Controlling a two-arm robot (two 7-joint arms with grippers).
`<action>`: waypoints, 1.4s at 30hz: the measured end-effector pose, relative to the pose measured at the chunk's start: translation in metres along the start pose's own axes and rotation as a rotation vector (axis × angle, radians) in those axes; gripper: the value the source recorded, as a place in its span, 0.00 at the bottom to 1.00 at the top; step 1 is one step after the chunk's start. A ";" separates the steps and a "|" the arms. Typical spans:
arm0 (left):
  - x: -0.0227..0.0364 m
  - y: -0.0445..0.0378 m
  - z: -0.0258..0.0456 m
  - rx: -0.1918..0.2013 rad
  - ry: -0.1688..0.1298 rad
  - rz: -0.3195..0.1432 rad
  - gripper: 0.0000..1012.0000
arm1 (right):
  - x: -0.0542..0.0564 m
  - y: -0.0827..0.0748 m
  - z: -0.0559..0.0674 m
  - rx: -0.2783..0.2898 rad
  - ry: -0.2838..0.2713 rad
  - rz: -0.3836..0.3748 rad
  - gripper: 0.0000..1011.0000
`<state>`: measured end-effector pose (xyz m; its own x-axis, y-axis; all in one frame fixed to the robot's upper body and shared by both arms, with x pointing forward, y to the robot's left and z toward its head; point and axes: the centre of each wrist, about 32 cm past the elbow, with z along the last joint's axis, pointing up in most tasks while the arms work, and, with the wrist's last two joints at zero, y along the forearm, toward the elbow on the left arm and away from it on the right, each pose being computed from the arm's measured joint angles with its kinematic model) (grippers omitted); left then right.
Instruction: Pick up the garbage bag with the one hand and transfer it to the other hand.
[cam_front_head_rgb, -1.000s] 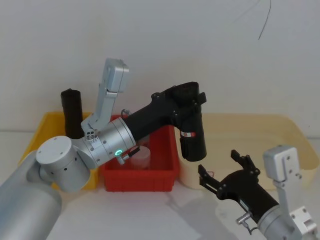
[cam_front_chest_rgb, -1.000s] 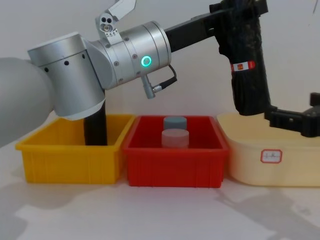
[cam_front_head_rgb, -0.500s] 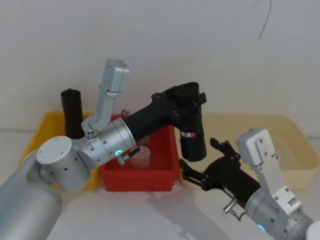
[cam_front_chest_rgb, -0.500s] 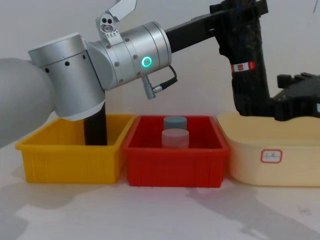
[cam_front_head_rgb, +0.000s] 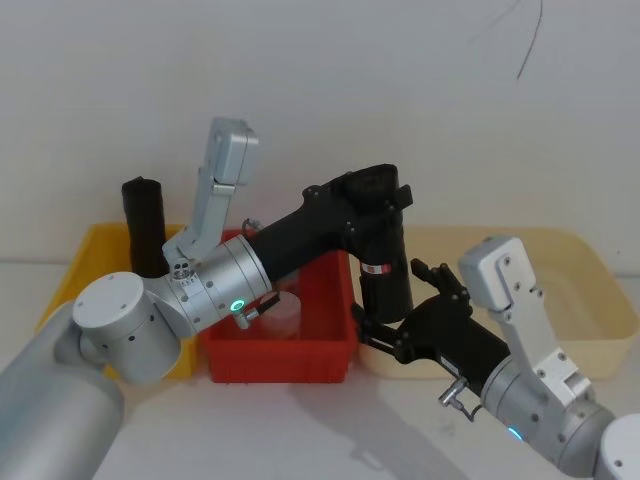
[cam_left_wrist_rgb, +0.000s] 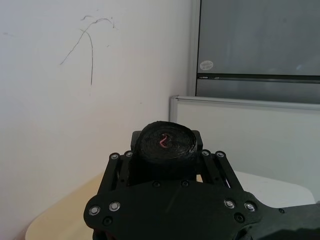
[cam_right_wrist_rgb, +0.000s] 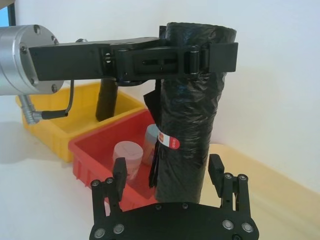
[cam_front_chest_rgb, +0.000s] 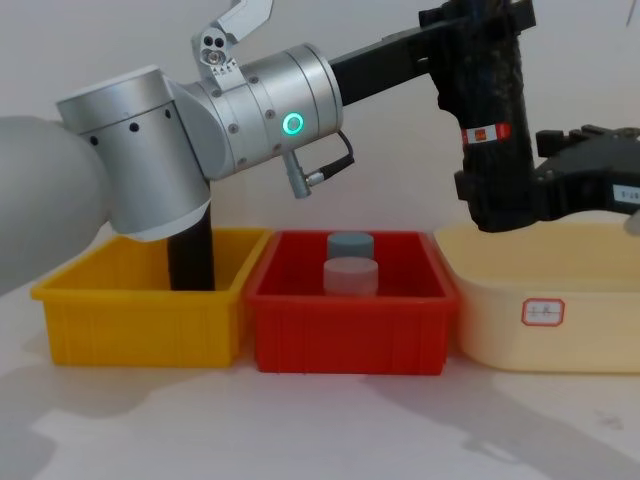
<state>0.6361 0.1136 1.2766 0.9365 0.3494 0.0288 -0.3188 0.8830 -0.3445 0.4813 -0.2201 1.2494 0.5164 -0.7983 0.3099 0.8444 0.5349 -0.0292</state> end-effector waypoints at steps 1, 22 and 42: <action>0.0000 0.0000 0.0000 0.000 0.000 0.000 0.52 | 0.000 0.000 0.000 0.000 -0.001 0.000 0.99; 0.0000 0.0000 0.0000 0.000 0.000 0.000 0.52 | 0.008 0.016 -0.003 0.031 0.013 -0.003 0.99; 0.0000 0.0000 0.0000 0.000 0.000 0.000 0.52 | 0.011 0.027 -0.007 0.015 0.083 -0.028 0.80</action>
<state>0.6361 0.1137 1.2766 0.9365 0.3495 0.0287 -0.3190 0.8830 -0.3444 0.5108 -0.2164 1.2456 0.5028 -0.8330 0.2310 0.8570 0.5153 -0.0072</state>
